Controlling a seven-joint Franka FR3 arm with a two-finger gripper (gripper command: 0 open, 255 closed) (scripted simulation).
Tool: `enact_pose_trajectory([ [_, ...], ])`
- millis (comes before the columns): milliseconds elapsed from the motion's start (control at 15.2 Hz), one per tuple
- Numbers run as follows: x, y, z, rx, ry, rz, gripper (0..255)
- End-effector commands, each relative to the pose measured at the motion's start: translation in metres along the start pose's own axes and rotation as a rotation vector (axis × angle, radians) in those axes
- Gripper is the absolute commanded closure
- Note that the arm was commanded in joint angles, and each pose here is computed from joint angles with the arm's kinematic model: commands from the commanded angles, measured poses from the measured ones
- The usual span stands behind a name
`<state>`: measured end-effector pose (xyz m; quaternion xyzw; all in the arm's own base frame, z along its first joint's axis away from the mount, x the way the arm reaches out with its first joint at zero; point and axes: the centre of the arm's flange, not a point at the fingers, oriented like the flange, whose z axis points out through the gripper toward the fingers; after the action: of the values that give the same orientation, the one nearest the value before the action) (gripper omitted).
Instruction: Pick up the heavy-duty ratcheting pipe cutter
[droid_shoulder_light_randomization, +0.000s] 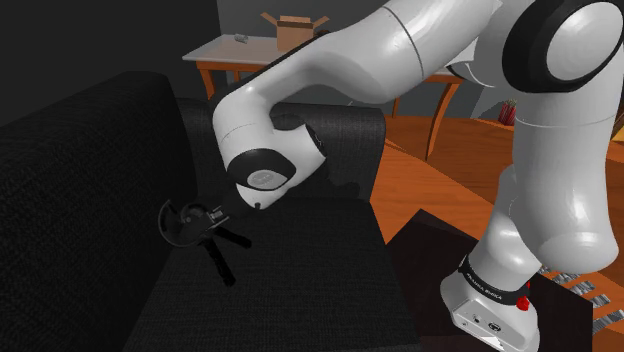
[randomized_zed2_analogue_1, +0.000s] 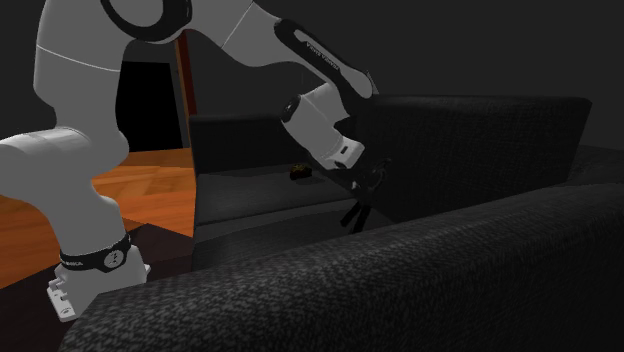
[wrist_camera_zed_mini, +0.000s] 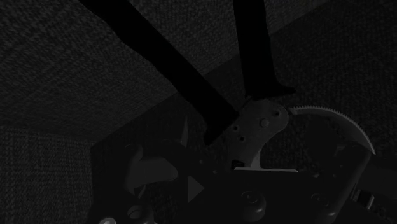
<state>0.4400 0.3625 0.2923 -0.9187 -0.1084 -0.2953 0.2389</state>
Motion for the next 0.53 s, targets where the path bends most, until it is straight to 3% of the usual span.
enact_pose_trajectory([
  [0, 0.0034, 0.0061, 0.0063, 0.007, 0.01, -0.011, 255],
  [462, 0.0039, 0.0067, 0.0046, 0.007, 0.01, -0.011, 255],
])
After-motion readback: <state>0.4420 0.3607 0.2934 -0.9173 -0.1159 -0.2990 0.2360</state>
